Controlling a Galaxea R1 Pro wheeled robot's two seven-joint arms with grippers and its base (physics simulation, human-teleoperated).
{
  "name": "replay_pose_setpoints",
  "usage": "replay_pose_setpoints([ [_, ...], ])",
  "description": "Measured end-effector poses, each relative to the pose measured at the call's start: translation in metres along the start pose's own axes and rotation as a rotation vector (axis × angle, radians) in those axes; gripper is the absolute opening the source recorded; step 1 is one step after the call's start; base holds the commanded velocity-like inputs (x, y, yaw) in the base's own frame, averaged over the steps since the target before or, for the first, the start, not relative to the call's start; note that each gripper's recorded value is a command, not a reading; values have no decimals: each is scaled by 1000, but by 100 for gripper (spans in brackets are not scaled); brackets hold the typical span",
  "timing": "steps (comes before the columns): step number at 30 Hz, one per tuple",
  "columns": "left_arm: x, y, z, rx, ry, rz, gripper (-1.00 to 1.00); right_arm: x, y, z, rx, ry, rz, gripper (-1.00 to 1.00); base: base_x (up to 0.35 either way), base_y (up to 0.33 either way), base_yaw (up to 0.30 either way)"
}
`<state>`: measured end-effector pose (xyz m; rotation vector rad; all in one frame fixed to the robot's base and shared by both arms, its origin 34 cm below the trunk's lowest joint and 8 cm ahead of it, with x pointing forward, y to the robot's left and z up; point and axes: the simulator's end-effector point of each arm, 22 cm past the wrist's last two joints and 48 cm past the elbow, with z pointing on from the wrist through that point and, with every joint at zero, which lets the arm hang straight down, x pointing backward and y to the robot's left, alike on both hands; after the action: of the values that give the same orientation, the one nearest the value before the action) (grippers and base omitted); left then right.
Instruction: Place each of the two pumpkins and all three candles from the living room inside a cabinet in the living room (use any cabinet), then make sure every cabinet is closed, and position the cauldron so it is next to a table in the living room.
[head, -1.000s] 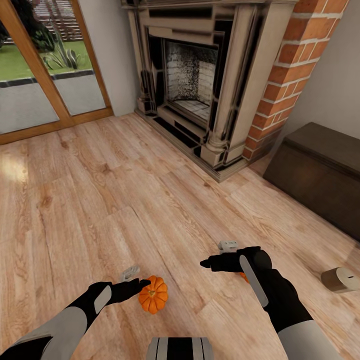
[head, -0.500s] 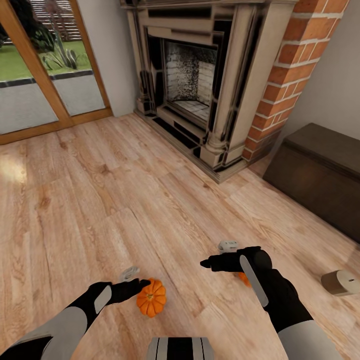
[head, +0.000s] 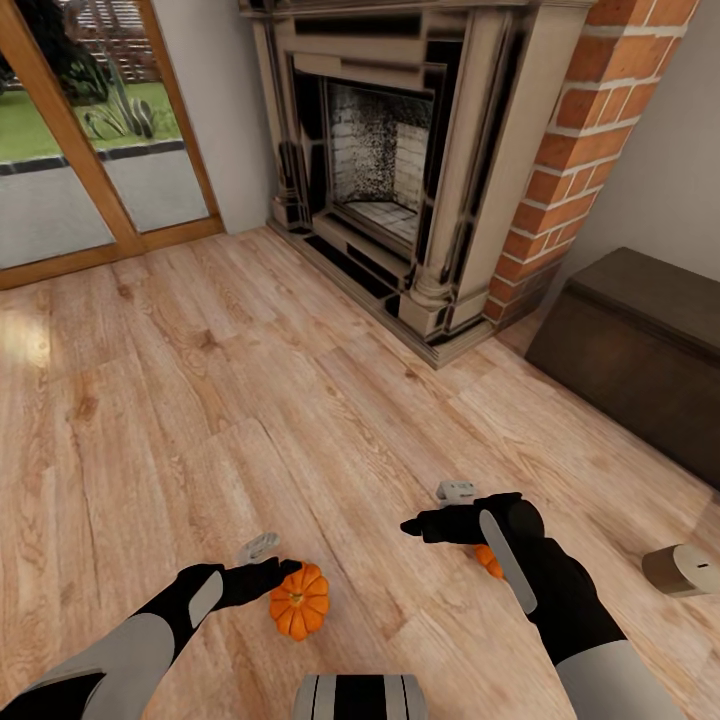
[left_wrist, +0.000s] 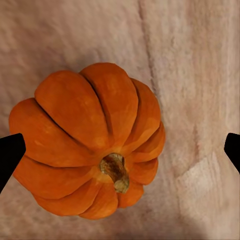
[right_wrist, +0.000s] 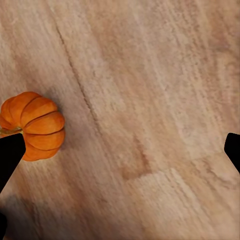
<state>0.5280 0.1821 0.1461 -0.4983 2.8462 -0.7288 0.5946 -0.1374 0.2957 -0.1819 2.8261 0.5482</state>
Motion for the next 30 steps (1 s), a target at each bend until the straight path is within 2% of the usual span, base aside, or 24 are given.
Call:
replay_pose_setpoints([
  [4,2,0,0,-1,9,15,100,0,1,0,-1,0,-1,100,0,0,0],
  [7,10,0,1,1,30,43,100,0,1,0,-2,0,-1,100,0,0,0],
  [14,22,-7,1,44,63,71,100,0,1,0,-2,1,-2,100,0,0,0],
  [20,27,-4,1,36,83,107,100,0,2,1,-2,1,-3,100,0,0,0],
  [30,26,-2,1,31,85,114,100,0,2,1,-2,2,-4,100,0,0,0],
])
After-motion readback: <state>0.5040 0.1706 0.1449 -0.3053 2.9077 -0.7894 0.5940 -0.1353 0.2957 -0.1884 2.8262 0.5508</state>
